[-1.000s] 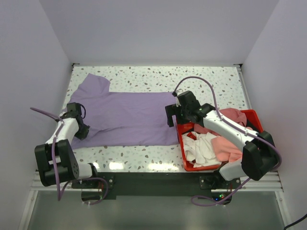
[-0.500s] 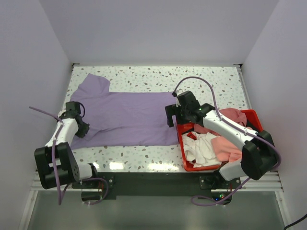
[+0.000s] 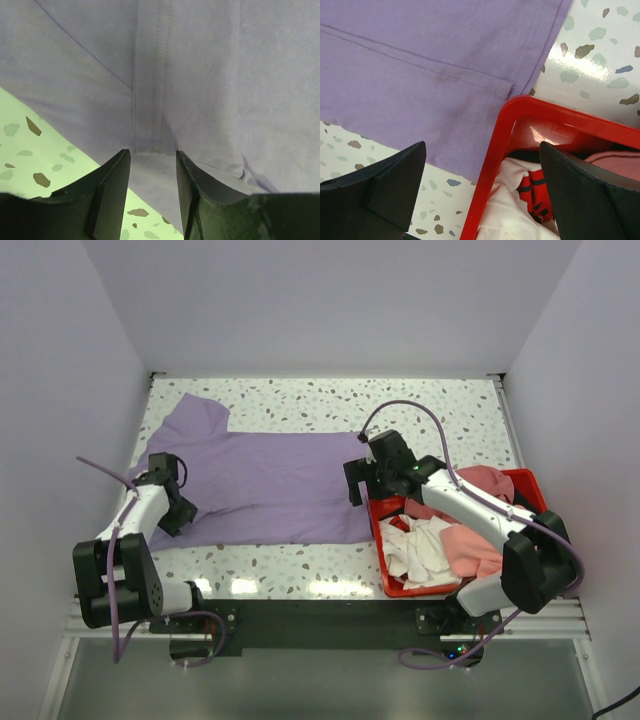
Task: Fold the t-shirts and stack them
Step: Fold the tshirt
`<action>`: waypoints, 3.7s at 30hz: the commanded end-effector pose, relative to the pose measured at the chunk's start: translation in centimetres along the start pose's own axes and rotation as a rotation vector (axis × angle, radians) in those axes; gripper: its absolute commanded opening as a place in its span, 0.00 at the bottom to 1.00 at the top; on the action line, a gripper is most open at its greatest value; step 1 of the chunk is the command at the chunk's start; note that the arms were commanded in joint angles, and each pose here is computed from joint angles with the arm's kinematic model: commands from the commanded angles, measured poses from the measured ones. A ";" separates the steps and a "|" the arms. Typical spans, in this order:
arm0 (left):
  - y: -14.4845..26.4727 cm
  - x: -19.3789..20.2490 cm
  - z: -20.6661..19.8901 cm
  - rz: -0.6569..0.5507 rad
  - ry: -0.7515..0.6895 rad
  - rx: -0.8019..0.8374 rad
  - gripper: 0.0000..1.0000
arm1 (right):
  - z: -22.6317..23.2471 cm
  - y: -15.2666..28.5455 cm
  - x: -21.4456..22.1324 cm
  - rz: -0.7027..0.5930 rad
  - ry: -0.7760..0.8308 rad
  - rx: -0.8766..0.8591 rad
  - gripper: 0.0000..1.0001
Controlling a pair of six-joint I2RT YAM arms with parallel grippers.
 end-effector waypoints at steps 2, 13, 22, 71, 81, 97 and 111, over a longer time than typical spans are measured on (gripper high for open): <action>0.7 -0.6 0.2 -0.042 -0.002 -0.020 0.47 | -0.1 0.0 -0.7 -0.025 0.010 0.007 0.99; -0.2 -1.3 -0.8 -0.079 0.044 0.006 0.43 | -0.2 0.1 -0.6 -0.024 0.015 0.012 0.99; -1.5 -0.5 -0.6 -0.038 0.043 -0.049 0.42 | -0.2 0.0 -0.6 -0.023 0.017 0.018 0.99; 1.6 -6.2 -6.7 -0.144 -0.022 0.110 0.00 | -0.8 -0.4 -0.6 -0.013 0.019 0.077 0.99; 0.8 -6.8 -9.1 -0.166 -0.074 0.083 0.00 | -1.1 -0.6 -0.6 -0.008 0.020 0.093 0.99; 0.0 -5.9 -12.2 -0.171 -0.207 0.055 0.00 | -1.3 -0.8 -0.5 0.000 0.021 0.108 0.99; -0.7 -3.9 -14.5 -0.202 -0.362 -0.037 0.00 | -1.4 -1.0 -0.5 0.008 0.021 0.109 0.99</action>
Point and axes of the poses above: each gripper's point midway between its finger pads, its own y axis back along the fingers, its own z axis along the line the jaws close on, x = y × z, the point moved 9 cm from there along y, back along the fingers, and after that the axes turned 1 degree about y, right-handed, at the moved point
